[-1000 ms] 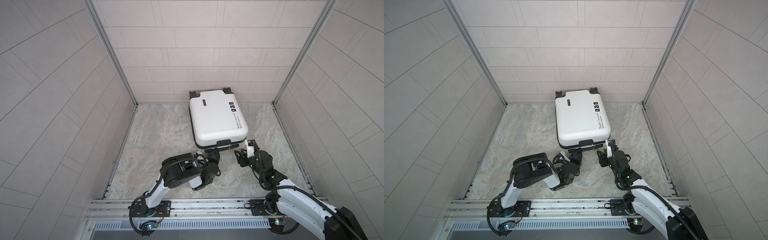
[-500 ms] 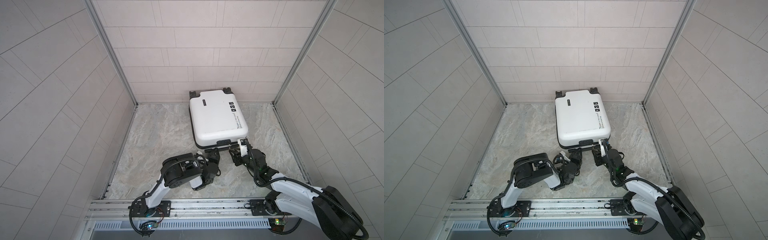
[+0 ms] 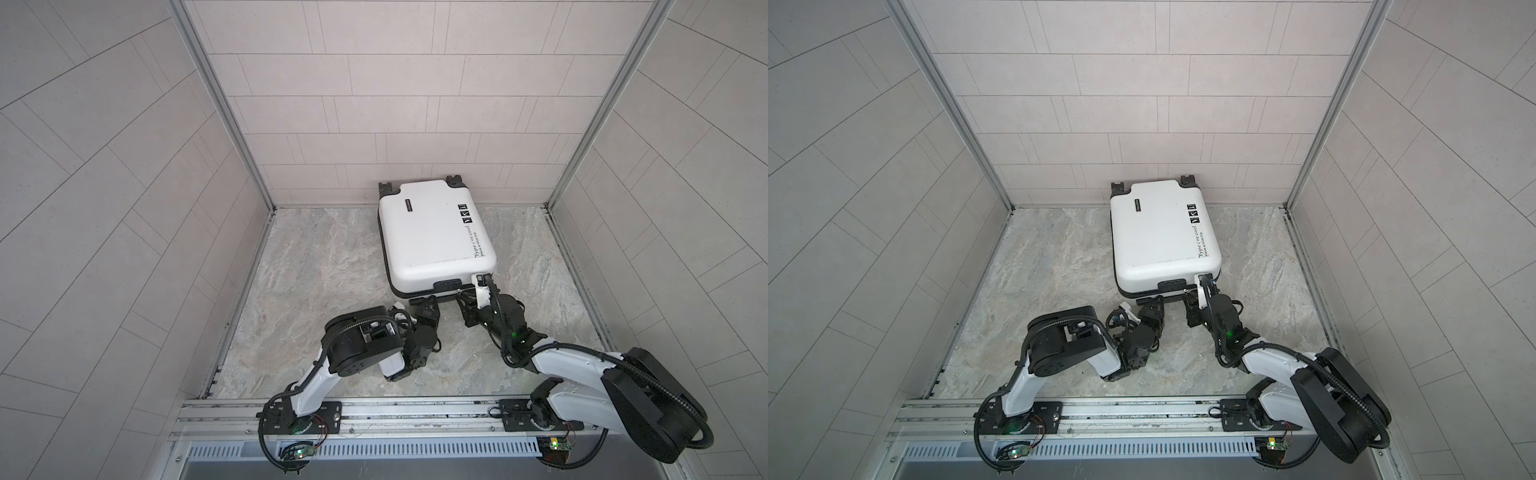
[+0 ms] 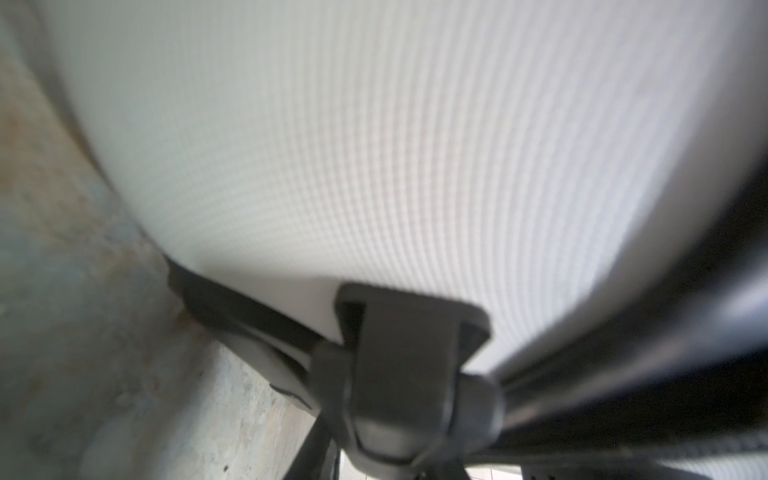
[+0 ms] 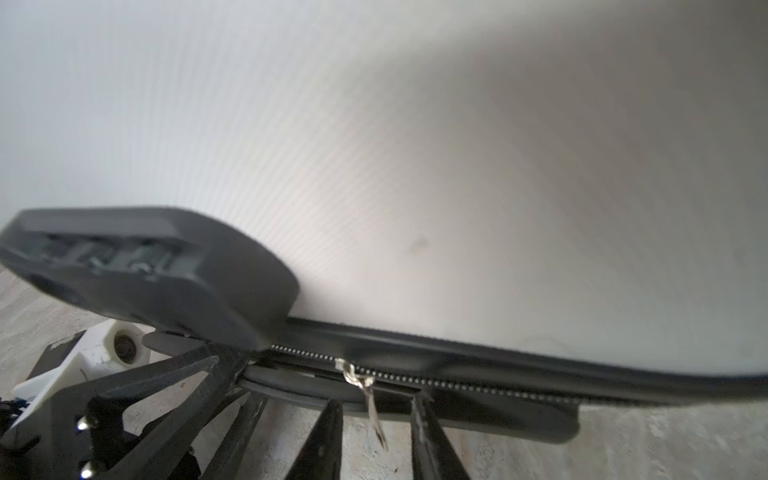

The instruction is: Pack the luggage

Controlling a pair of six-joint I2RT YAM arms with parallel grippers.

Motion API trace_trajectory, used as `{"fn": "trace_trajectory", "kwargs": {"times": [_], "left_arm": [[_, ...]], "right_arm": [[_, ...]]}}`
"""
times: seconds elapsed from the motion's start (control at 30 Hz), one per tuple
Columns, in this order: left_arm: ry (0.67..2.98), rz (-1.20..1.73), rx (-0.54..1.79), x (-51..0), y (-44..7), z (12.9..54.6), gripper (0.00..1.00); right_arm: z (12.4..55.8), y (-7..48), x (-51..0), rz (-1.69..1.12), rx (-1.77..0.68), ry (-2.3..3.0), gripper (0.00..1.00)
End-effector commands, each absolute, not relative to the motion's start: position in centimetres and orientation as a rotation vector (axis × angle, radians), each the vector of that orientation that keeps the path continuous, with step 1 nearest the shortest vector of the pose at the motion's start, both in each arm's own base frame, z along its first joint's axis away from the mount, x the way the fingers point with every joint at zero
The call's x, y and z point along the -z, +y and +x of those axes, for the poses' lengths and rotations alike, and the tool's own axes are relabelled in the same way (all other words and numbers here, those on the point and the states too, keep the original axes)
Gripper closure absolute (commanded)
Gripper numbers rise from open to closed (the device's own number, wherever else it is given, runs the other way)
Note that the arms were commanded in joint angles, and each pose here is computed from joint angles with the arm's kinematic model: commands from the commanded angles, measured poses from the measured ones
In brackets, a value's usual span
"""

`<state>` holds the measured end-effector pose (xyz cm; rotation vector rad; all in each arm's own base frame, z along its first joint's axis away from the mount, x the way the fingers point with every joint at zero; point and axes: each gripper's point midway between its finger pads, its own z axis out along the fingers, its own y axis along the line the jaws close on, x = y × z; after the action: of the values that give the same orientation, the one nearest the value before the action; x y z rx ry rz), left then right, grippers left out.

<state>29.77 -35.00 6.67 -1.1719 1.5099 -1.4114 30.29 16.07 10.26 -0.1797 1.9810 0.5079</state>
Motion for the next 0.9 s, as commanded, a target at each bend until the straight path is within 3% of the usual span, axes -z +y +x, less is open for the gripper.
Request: {"fn": "trace_trajectory", "kwargs": {"times": [0.0,0.4,0.67,0.87], "left_arm": [[1.508,-1.197,1.336,-5.2,-33.9,30.1,0.7],[1.511,-1.19,1.345,-5.4,-34.2,30.2,0.71],[1.507,-1.193,1.343,-5.5,-34.0,30.2,0.71],[1.502,-1.196,1.337,-5.5,-33.8,30.2,0.76]], "right_arm": [[31.3,16.5,-12.2,-0.151,-0.534,1.914,0.72],[32.2,17.0,-11.0,-0.118,-0.548,1.935,0.8],[32.7,16.2,-10.7,-0.07,-0.522,1.94,0.99],[32.7,15.1,-10.2,-0.035,-0.491,1.962,1.0]]}}
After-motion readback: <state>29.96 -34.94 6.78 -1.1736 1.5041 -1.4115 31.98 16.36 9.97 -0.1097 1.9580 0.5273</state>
